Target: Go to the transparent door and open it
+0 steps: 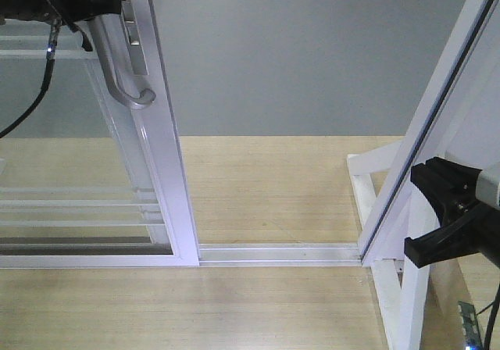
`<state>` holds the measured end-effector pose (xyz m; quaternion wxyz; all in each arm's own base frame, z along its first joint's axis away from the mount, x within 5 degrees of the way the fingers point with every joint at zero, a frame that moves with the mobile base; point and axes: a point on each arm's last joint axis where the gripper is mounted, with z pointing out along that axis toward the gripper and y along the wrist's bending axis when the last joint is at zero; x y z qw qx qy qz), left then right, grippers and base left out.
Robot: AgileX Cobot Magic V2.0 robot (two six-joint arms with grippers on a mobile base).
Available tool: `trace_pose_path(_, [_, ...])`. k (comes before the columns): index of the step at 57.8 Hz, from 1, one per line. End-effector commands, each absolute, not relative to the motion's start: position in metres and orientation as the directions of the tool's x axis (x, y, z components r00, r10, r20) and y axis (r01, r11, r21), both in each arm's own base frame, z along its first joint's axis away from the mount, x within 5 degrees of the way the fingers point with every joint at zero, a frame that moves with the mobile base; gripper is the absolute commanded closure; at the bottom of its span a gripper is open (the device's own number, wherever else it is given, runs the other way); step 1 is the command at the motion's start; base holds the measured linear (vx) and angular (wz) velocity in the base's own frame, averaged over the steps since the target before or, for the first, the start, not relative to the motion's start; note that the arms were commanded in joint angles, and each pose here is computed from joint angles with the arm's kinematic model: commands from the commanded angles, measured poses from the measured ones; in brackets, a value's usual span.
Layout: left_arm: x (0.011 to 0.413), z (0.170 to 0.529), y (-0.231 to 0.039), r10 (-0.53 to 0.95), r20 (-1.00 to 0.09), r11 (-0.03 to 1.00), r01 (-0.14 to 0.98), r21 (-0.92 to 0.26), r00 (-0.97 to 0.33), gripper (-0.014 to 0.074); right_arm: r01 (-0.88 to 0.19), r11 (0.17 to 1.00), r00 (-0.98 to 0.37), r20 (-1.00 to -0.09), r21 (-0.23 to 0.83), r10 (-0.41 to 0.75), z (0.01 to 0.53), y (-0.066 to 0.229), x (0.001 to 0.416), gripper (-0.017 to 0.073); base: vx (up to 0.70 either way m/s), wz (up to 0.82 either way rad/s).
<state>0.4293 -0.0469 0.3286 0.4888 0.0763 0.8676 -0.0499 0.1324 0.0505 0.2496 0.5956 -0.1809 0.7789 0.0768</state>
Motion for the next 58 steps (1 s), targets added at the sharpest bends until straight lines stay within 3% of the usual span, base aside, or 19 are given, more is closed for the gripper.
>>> trace_pose_path(1, [0.406,0.420,-0.027,0.056,-0.987,0.994,0.103,0.041,-0.153,0.0594,-0.341,0.933,-0.136,-0.976,-0.115,-0.170,0.265,0.049,0.137,0.0502,0.00,0.00])
trace_pose_path(18, [0.371,0.425,-0.025,0.182,-0.911,0.978,0.160,0.131,-0.370,0.0594,-0.342,0.932,-0.136,-0.975,-0.118,-0.174,0.265,0.049,0.137,0.0502,0.00,0.00])
trace_pose_path(36, [0.309,0.449,-0.024,0.174,-0.936,0.978,0.166,0.127,-0.307,0.0594,-0.359,0.926,-0.165,-0.969,-0.115,-0.184,0.262,0.050,0.135,0.0502,0.00,0.00])
trace_pose_path(58, [0.200,0.376,-0.021,0.078,-0.944,0.985,0.171,0.023,-0.321,0.0594,-0.394,0.918,-0.121,-0.987,-0.052,-0.108,0.276,0.043,0.103,0.0502,0.00,0.00])
